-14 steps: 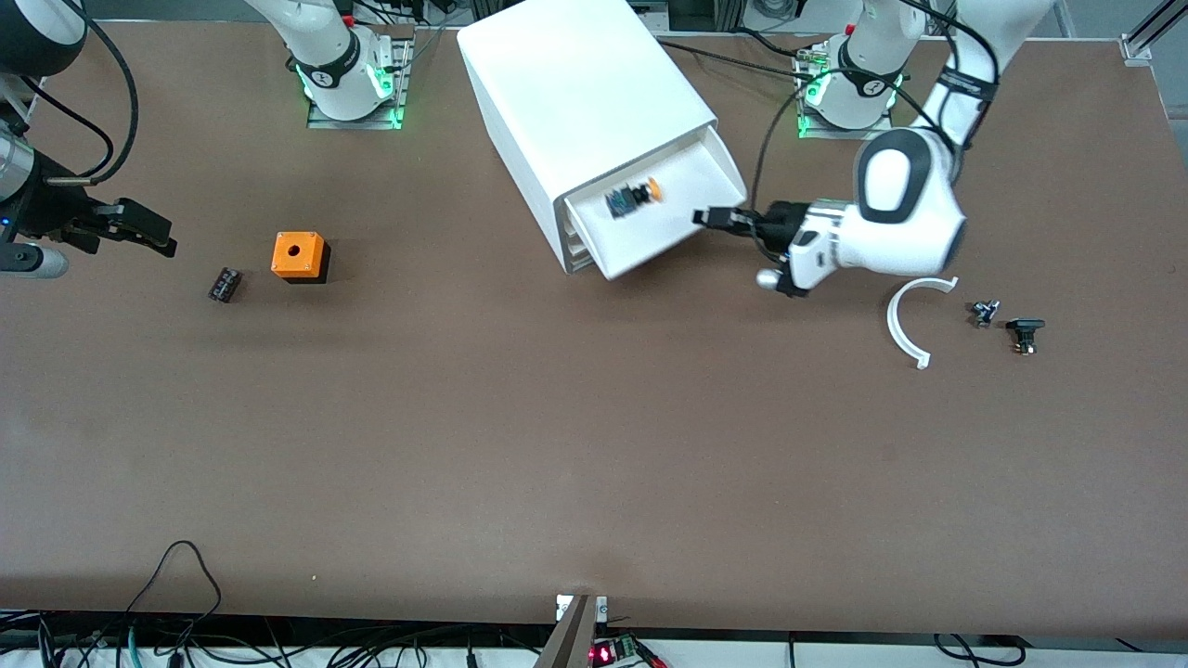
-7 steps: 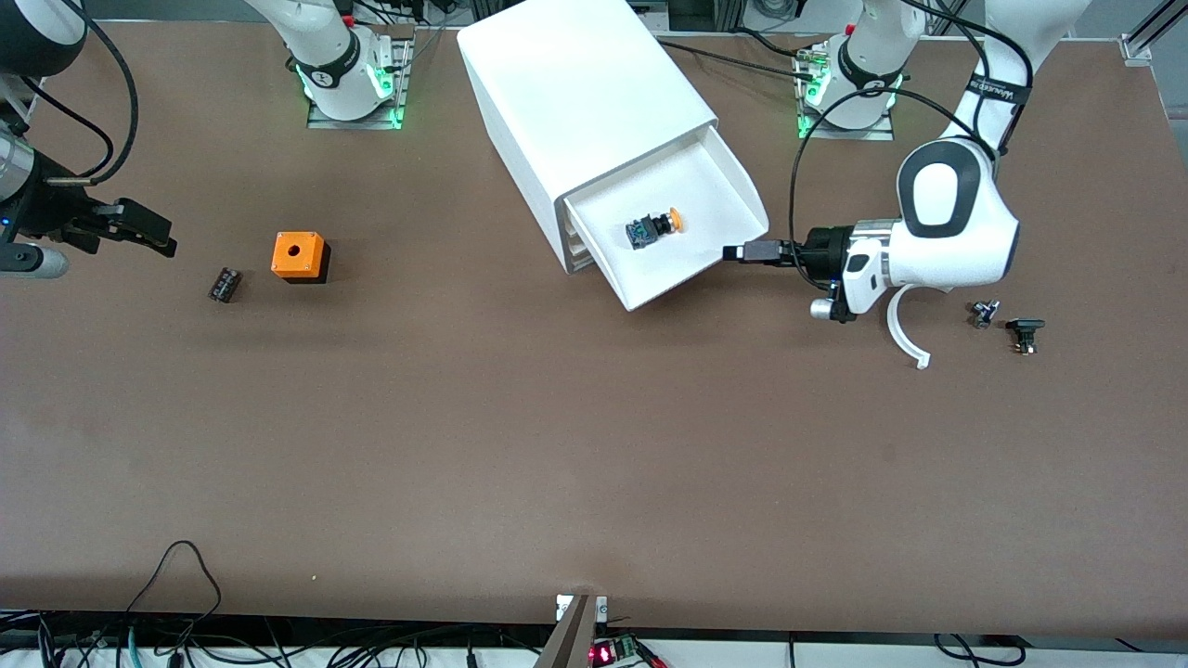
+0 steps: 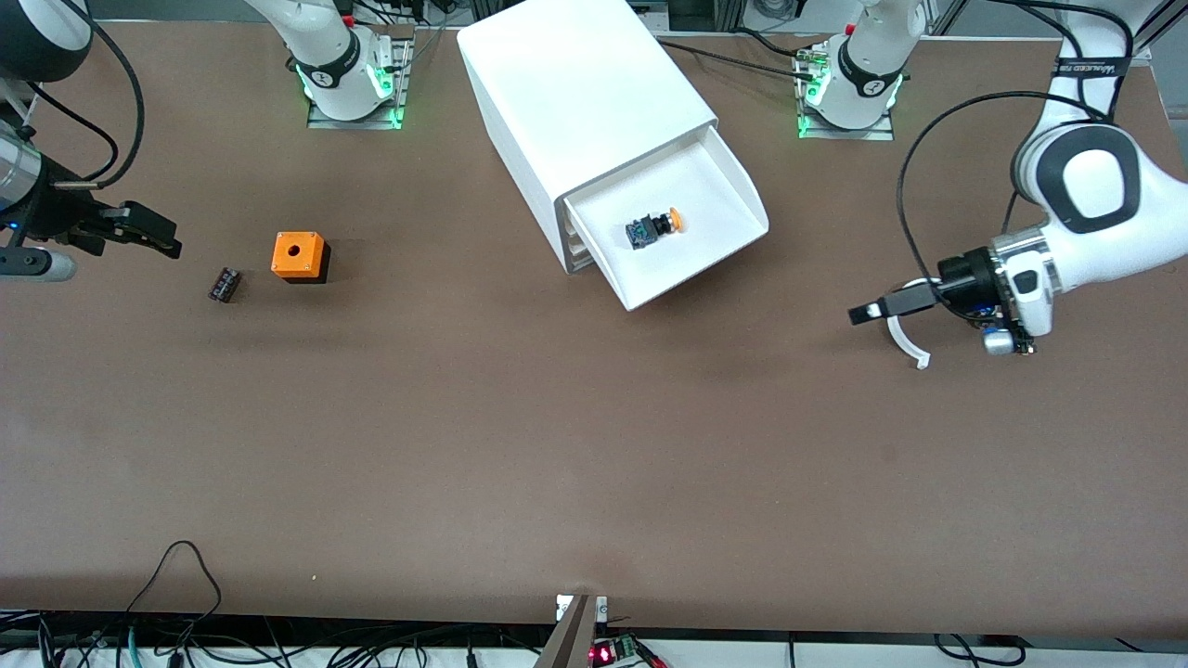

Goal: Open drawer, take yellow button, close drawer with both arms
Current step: 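Pull the drawer open with the left gripper while the right gripper reaches in, then lower the right gripper into the drawer over the yellow push button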

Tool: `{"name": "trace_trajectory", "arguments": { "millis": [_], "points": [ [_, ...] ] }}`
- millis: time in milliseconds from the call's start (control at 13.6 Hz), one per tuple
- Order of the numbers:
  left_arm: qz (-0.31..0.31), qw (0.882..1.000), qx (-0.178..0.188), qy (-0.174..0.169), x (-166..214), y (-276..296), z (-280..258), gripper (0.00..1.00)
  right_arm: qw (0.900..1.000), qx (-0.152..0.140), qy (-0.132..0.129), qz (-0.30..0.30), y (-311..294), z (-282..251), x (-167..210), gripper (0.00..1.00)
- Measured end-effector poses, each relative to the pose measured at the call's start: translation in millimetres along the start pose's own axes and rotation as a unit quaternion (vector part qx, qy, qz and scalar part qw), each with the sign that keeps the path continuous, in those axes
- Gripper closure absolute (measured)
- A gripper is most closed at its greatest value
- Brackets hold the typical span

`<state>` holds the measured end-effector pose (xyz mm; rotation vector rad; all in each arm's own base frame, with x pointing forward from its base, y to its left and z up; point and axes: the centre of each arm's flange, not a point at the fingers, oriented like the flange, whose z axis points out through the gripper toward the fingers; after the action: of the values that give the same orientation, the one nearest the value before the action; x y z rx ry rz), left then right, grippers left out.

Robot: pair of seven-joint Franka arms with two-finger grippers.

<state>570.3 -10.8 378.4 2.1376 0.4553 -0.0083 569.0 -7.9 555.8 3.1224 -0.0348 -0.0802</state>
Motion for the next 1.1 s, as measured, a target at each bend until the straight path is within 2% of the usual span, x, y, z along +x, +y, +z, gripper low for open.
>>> {"name": "trace_trajectory", "arguments": {
  "millis": [147,220,366,586,879,1026,1099],
  "points": [
    [0.036,0.999,0.033,0.008,4,14,-21,0.0,1.0,0.003,-0.009,-0.008,-9,11,5,0.0],
    [0.061,0.996,0.062,0.006,5,22,-36,0.0,1.0,0.008,-0.012,-0.018,-19,14,6,0.0],
    [0.119,0.984,0.133,-0.002,8,46,-75,0.0,0.998,0.011,-0.012,-0.056,-60,16,6,0.0],
    [0.162,0.959,0.231,-0.005,3,83,-120,0.0,0.989,0.01,-0.002,-0.147,-170,15,-2,0.0],
    [0.159,0.917,0.366,0.018,-44,147,-117,0.0,0.962,0.028,0.023,-0.271,-326,24,-40,0.0],
    [0.147,0.895,0.42,0.04,-71,173,-106,0.0,0.941,0.038,0.047,-0.332,-393,29,-59,0.0],
    [0.144,0.888,0.434,0.047,-79,180,-103,0.0,0.926,0.044,0.061,-0.37,-420,32,-62,0.0]
  ]
}}
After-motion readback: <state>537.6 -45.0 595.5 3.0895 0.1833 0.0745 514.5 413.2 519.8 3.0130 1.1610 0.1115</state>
